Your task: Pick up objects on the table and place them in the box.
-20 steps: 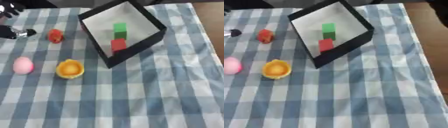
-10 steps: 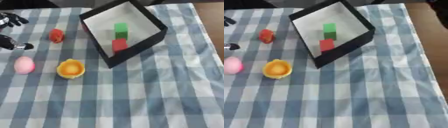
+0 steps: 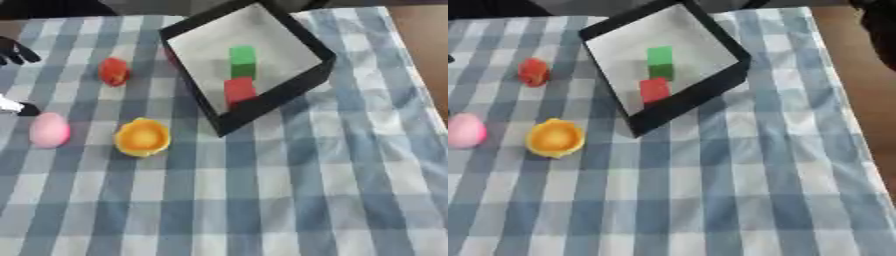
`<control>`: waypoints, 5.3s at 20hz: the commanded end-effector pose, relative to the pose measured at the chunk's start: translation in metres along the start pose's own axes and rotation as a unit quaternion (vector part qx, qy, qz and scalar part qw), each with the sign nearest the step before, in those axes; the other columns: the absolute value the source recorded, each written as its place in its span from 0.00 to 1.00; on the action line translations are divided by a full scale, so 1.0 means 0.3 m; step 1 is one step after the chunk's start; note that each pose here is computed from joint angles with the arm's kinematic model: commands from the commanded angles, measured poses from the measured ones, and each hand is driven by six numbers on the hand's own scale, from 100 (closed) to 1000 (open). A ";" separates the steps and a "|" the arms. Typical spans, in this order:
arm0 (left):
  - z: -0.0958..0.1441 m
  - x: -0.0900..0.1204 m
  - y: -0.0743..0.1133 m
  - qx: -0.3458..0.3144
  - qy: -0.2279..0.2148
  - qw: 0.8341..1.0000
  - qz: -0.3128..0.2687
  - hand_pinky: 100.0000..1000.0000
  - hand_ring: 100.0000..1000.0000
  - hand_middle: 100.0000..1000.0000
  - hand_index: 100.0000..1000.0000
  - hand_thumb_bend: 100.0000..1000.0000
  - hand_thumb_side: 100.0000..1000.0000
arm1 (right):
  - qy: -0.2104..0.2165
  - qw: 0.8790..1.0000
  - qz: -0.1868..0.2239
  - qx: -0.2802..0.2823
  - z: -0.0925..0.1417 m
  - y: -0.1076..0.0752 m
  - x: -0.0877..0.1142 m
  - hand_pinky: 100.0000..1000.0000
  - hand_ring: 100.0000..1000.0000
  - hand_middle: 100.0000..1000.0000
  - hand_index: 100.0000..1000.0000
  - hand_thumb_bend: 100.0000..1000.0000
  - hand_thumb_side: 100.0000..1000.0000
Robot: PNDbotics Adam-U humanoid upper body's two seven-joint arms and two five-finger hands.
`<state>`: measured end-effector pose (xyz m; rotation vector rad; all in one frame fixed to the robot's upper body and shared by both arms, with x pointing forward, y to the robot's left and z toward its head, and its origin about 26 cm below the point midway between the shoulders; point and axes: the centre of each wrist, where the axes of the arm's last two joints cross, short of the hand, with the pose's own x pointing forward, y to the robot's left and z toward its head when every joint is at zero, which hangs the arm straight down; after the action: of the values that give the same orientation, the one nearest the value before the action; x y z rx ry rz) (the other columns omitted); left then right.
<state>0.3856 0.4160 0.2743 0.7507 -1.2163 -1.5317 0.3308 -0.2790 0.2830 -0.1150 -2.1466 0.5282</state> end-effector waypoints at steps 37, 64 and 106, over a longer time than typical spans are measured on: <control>-0.118 0.049 -0.082 -0.078 0.039 0.992 -0.093 0.76 0.77 0.73 0.83 0.57 0.00 | 0.037 0.999 -0.002 -0.006 0.010 0.003 -0.062 0.91 0.75 0.72 0.71 0.00 0.67; -0.053 0.507 0.297 0.148 -0.127 0.967 -0.162 0.68 0.66 0.58 0.64 0.06 0.00 | 0.030 0.999 -0.011 -0.013 0.007 -0.016 -0.050 0.91 0.75 0.72 0.71 0.00 0.65; -0.557 0.650 0.201 0.135 -0.100 0.975 -0.148 0.78 0.80 0.76 0.88 0.64 0.25 | 0.014 0.999 -0.035 0.000 -0.024 0.018 -0.028 0.91 0.75 0.72 0.71 0.00 0.62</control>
<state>0.4979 0.1712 0.2836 0.9581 -1.4918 -1.7710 0.3431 -0.2724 0.2713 -0.0309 -2.0960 0.4718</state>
